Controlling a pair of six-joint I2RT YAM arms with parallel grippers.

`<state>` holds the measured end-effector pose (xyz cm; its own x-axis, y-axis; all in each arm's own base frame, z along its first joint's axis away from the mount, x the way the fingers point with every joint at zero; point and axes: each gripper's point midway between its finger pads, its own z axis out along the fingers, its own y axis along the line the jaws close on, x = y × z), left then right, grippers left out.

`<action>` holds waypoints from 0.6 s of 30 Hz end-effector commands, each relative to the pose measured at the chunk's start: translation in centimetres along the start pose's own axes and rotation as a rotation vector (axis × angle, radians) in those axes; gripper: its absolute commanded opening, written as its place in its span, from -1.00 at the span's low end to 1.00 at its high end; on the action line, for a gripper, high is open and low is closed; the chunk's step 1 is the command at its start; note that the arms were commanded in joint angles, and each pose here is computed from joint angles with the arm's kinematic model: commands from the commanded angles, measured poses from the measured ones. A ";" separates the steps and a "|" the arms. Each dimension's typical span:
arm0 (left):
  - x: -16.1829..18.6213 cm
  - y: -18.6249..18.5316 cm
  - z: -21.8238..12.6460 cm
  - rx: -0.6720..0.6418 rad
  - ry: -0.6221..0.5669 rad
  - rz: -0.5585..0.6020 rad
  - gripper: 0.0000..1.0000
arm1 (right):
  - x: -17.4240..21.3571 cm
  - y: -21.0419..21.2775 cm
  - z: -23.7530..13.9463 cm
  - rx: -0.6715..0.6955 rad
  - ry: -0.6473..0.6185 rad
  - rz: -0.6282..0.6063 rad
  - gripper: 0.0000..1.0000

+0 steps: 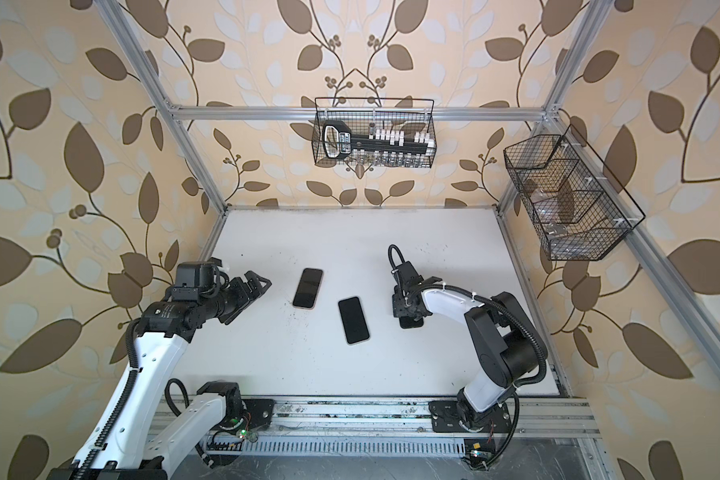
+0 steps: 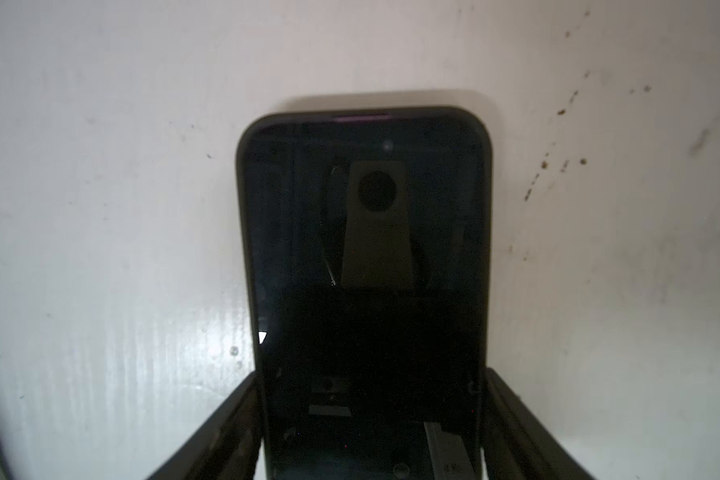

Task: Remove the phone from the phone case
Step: 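Lower the right gripper and grip the dark-cased phone's end, then lift the dark-cased phone with the right gripper toward the left gripper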

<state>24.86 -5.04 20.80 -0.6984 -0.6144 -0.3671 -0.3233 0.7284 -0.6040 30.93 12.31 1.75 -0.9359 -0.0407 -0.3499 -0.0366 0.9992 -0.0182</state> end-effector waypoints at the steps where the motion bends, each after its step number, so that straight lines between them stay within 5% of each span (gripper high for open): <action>1: 0.4 -0.7 -0.1 0.035 0.018 -0.001 0.97 | 2.2 0.5 0.2 -0.035 0.073 -0.035 0.24; 18: 1.6 -3.3 1.4 0.226 0.103 -0.035 0.95 | -0.2 3.3 -2.7 -0.131 -0.018 -0.048 0.21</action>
<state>25.18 -7.39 20.21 -0.7361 -0.6127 -0.2877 -0.2716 0.6567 -0.7035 29.70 14.58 2.79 -0.9375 -0.0799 -0.3387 -0.1049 0.9929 0.0561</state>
